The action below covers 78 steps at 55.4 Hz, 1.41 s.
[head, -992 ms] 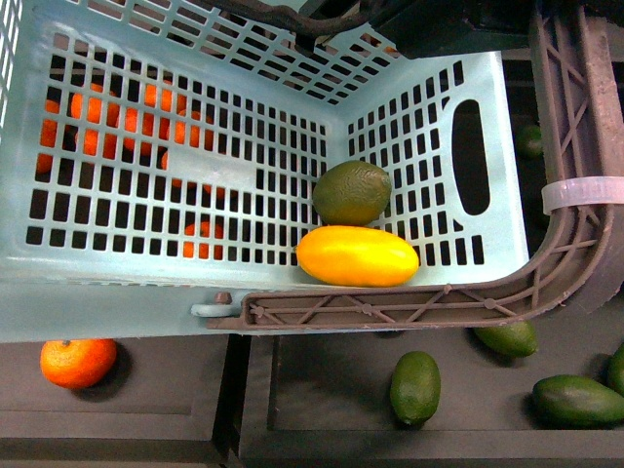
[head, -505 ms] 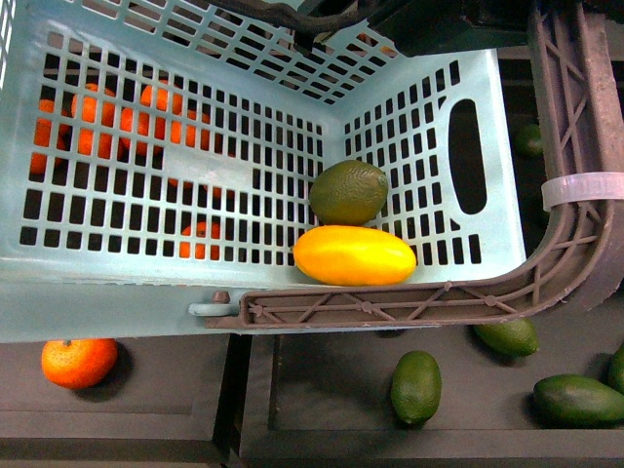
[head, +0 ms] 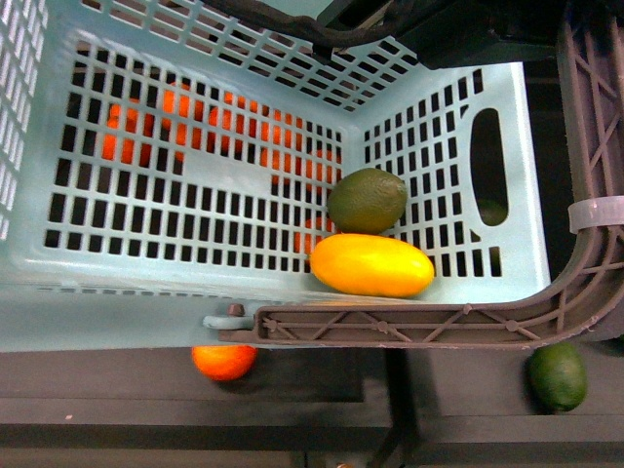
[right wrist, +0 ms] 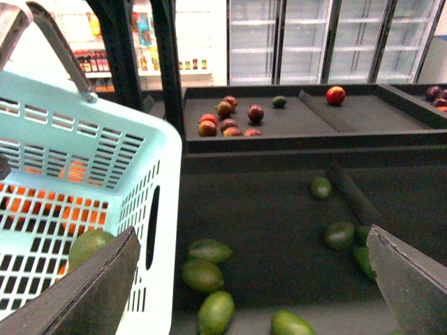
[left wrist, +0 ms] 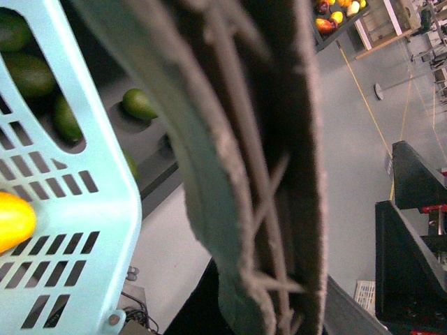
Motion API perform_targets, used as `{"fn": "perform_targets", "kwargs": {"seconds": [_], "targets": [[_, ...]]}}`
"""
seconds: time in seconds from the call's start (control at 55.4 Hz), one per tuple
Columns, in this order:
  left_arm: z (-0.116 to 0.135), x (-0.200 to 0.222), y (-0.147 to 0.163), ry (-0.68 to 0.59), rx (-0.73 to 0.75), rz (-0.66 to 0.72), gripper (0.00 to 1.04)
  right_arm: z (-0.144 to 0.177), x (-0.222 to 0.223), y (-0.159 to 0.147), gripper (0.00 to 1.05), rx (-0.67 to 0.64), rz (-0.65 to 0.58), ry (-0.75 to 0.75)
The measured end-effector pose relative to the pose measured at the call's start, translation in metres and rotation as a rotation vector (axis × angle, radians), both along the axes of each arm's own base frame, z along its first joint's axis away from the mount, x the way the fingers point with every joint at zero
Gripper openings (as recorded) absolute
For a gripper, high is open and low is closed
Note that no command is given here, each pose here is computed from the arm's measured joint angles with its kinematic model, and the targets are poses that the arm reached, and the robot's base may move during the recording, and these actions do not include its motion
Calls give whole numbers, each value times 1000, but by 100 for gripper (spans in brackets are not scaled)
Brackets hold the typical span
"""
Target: Pick mango and avocado into basket
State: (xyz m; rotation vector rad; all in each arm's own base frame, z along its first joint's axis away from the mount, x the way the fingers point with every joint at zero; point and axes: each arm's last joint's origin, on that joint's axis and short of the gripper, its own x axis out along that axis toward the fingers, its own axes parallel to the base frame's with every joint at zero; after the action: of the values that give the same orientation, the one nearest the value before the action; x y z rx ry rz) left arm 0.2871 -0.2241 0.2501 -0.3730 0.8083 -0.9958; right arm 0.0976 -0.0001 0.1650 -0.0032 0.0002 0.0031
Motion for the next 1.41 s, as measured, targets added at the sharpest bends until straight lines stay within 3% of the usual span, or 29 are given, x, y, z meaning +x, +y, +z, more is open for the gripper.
{"fn": "perform_targets", "kwargs": {"seconds": [1.407], "targets": [[0,4,5,-11,10,36,9,0,0,0,97,0,3,2]]}}
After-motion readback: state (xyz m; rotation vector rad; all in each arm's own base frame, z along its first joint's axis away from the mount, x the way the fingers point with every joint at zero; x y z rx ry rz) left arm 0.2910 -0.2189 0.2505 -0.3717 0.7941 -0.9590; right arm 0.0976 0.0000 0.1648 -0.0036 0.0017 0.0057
